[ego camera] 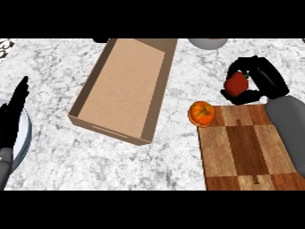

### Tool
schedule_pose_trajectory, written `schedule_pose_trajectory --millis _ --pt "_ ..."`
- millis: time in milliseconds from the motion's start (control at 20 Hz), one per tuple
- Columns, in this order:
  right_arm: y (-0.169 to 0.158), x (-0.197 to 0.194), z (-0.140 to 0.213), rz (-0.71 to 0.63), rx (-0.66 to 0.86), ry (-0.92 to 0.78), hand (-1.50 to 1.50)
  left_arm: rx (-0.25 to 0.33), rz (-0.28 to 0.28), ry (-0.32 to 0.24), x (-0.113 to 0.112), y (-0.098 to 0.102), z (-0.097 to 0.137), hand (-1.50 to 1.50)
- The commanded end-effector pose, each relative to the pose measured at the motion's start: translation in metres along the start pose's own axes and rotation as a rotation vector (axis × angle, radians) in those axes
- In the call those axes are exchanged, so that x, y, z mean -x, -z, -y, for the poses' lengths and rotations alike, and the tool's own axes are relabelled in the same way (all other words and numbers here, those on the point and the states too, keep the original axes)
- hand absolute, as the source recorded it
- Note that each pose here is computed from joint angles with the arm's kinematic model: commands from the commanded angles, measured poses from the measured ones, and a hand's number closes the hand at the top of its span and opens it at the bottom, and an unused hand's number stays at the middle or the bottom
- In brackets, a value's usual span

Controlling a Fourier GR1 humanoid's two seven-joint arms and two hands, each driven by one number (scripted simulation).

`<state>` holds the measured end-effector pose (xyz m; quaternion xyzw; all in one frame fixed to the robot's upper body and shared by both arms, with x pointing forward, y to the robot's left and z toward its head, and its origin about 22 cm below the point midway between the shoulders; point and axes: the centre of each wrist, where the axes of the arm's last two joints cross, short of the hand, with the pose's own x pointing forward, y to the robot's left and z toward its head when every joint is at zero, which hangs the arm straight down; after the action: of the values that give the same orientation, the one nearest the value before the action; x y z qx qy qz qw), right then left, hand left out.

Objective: Pick the bell pepper from the cutting board and place it in the cardboard box

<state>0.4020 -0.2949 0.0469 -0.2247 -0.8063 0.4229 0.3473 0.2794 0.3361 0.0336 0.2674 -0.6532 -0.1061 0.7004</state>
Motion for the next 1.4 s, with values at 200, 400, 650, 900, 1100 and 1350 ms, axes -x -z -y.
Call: schedule_pose_trajectory --millis 200,400,650,900,1100,1350 --pt "0.064 -0.013 0.021 0.214 0.138 0.112 1.50 -0.017 -0.062 0.038 0.021 0.002 -0.009 0.00" --pt "0.080 -0.023 0.022 0.265 0.107 0.214 1.50 -0.009 -0.069 0.029 0.035 -0.013 -0.007 0.00" --pt "0.132 -0.061 0.029 0.254 0.077 0.360 1.50 -0.022 -0.073 0.018 0.025 -0.014 -0.017 0.00" --pt "0.170 -0.103 0.017 0.231 0.074 0.434 1.50 -0.021 -0.094 0.036 0.027 -0.005 -0.012 0.00" --pt "0.193 -0.133 0.007 0.181 -0.001 0.507 1.50 -0.013 -0.091 0.035 0.024 -0.004 -0.028 0.00" --pt "0.223 -0.177 -0.011 0.170 -0.022 0.516 1.50 -0.007 -0.058 0.040 0.015 -0.002 -0.012 0.00"
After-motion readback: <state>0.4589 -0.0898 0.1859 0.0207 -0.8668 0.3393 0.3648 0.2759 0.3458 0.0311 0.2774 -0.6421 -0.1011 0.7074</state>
